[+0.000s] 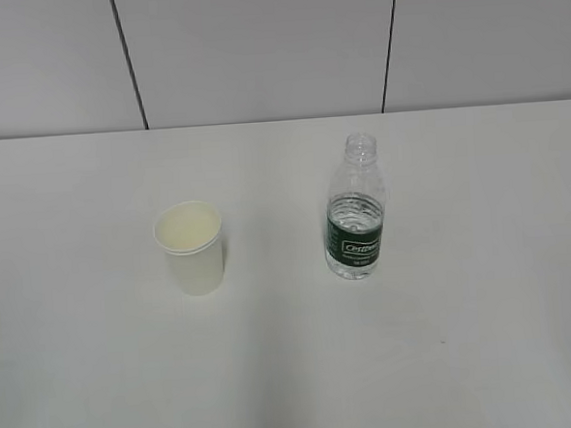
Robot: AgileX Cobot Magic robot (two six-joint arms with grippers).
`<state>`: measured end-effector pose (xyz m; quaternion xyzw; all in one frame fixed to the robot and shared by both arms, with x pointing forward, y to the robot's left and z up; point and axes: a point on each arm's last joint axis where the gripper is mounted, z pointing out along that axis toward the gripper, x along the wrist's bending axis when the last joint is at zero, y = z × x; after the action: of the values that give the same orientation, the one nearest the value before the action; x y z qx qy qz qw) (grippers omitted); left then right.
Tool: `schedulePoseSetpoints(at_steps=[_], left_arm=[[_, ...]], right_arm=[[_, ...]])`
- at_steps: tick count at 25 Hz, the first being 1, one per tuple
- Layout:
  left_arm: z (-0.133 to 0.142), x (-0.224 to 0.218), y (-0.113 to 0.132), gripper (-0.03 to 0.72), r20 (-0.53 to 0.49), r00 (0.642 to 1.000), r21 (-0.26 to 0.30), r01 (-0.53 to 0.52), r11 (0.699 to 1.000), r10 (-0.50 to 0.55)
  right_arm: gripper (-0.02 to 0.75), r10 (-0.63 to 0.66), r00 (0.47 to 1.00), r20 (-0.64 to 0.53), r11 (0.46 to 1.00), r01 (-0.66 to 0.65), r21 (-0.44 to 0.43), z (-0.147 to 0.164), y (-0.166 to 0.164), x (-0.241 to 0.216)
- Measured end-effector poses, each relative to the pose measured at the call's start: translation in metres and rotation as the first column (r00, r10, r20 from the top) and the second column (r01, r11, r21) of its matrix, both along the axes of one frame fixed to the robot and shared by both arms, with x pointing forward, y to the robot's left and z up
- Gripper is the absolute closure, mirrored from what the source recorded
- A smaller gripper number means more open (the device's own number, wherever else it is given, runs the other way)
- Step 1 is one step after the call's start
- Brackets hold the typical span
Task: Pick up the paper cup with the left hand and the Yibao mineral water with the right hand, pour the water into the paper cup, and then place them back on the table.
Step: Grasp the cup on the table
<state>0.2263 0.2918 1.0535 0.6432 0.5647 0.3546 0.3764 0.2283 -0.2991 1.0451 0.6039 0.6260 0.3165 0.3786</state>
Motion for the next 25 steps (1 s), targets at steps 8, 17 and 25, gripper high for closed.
schedulePoseSetpoints(at_steps=[8, 17, 25], left_arm=[[0.0, 0.0, 0.0, 0.223, 0.0, 1.0, 0.0, 0.0, 1.0, 0.0], [0.0, 0.0, 0.0, 0.223, 0.0, 1.0, 0.0, 0.0, 1.0, 0.0], [0.0, 0.0, 0.0, 0.223, 0.0, 1.0, 0.0, 0.0, 1.0, 0.0]], right_arm=[[0.146, 0.0, 1.0, 0.0, 1.0, 0.0, 0.0, 0.0, 0.0, 0.0], [0.146, 0.0, 1.0, 0.0, 1.0, 0.0, 0.0, 0.0, 0.0, 0.0], [0.146, 0.0, 1.0, 0.0, 1.0, 0.0, 0.0, 0.0, 0.0, 0.0]])
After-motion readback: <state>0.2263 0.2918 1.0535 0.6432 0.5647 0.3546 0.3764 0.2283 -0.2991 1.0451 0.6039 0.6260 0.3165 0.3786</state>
